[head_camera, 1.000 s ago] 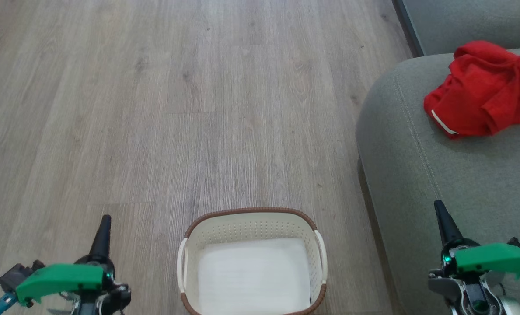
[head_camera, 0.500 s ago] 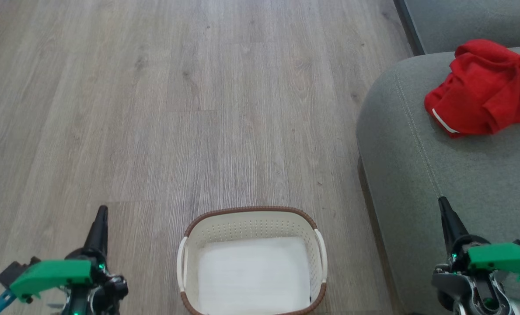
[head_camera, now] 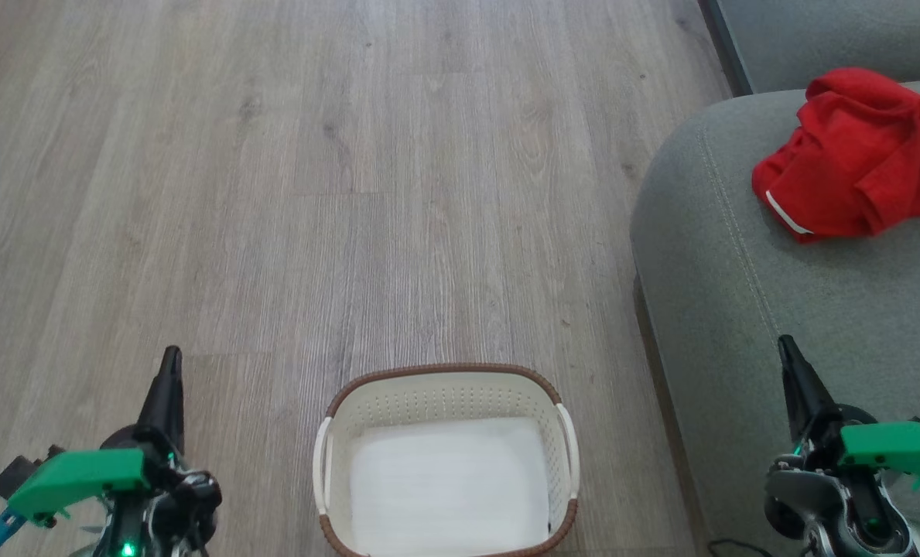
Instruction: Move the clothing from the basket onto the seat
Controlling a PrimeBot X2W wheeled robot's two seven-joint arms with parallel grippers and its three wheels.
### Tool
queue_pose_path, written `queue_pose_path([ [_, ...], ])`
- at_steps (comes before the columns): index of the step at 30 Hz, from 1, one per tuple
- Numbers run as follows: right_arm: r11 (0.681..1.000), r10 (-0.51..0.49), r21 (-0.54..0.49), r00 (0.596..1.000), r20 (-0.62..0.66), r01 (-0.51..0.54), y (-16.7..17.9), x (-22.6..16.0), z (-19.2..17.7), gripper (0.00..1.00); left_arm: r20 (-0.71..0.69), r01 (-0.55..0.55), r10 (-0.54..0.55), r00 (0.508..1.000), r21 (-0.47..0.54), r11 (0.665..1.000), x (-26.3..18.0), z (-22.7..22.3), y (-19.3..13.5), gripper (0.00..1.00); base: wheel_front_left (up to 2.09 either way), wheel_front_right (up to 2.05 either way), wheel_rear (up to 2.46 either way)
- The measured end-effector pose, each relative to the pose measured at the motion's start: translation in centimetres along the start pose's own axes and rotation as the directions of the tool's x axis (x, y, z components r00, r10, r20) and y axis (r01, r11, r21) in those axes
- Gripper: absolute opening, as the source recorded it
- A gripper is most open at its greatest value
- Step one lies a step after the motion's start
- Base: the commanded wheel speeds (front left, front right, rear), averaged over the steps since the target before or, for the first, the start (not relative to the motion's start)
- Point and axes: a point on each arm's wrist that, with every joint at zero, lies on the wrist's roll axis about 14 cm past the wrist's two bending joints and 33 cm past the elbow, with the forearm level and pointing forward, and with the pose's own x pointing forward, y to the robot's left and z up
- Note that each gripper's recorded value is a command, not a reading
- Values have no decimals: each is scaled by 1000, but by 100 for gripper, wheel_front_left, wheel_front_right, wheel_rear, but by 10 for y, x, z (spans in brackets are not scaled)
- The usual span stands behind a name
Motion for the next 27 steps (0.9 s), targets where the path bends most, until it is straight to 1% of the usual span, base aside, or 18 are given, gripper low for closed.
queue_pose_path([
  [27,1000,0,0,1000,0,0,0,0,0,0,0,0,0,1000,0,1000,0,0,0,0,0,0,0],
])
